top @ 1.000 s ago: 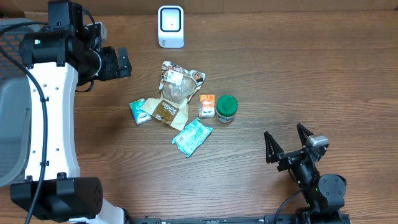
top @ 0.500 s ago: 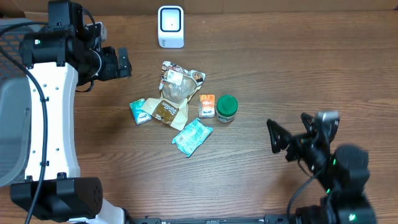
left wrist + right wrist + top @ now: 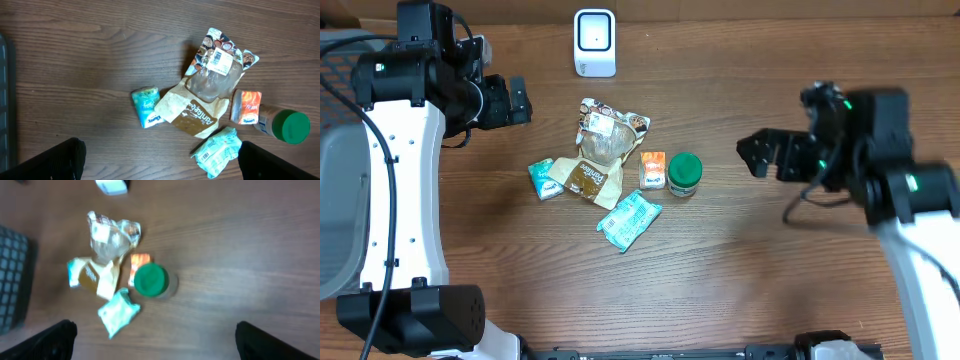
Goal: Scan the item barcode
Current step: 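Reach the right gripper to the green-capped jar and grasp it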
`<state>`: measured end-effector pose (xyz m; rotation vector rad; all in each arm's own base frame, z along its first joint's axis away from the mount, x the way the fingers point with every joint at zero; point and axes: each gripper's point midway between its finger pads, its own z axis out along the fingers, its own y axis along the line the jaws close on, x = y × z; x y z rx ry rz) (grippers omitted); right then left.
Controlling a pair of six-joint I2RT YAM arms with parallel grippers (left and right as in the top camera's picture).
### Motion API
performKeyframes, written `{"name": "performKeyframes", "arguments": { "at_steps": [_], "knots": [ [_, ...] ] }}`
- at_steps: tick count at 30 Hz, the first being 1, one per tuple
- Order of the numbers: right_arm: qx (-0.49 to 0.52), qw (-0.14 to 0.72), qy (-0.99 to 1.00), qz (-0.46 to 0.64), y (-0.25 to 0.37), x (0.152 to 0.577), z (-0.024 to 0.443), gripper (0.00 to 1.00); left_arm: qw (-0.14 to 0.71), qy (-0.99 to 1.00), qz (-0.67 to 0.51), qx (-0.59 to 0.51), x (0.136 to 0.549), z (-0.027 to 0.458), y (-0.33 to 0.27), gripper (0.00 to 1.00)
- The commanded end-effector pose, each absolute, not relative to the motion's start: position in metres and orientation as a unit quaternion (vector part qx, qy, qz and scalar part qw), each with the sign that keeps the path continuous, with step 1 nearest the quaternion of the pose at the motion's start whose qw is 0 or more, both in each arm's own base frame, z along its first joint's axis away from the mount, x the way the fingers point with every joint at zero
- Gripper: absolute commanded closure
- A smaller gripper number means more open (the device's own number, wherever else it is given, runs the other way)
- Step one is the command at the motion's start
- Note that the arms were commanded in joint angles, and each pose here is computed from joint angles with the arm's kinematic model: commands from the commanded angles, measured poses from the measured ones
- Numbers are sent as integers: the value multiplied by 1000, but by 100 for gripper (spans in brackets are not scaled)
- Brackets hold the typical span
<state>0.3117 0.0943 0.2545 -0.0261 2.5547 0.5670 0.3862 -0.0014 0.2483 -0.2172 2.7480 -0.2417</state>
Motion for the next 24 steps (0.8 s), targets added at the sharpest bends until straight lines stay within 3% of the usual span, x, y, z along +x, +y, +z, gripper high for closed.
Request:
{"name": "performKeyframes", "arguments": {
  "at_steps": [1, 11, 15, 24],
  "knots": [
    [-45, 219, 951, 213, 115, 328, 243, 0, 203, 972, -90, -70, 388, 259, -3, 1],
    [-99, 209, 931, 284, 175, 374, 213, 0, 203, 972, -90, -70, 388, 259, -3, 0],
    [-99, 204, 949, 220, 176, 380, 189, 8, 203, 972, -90, -70, 388, 259, -3, 0],
    [-99, 169, 977, 88, 182, 382, 128, 8, 203, 972, -90, -70, 388, 259, -3, 0]
  ]
}}
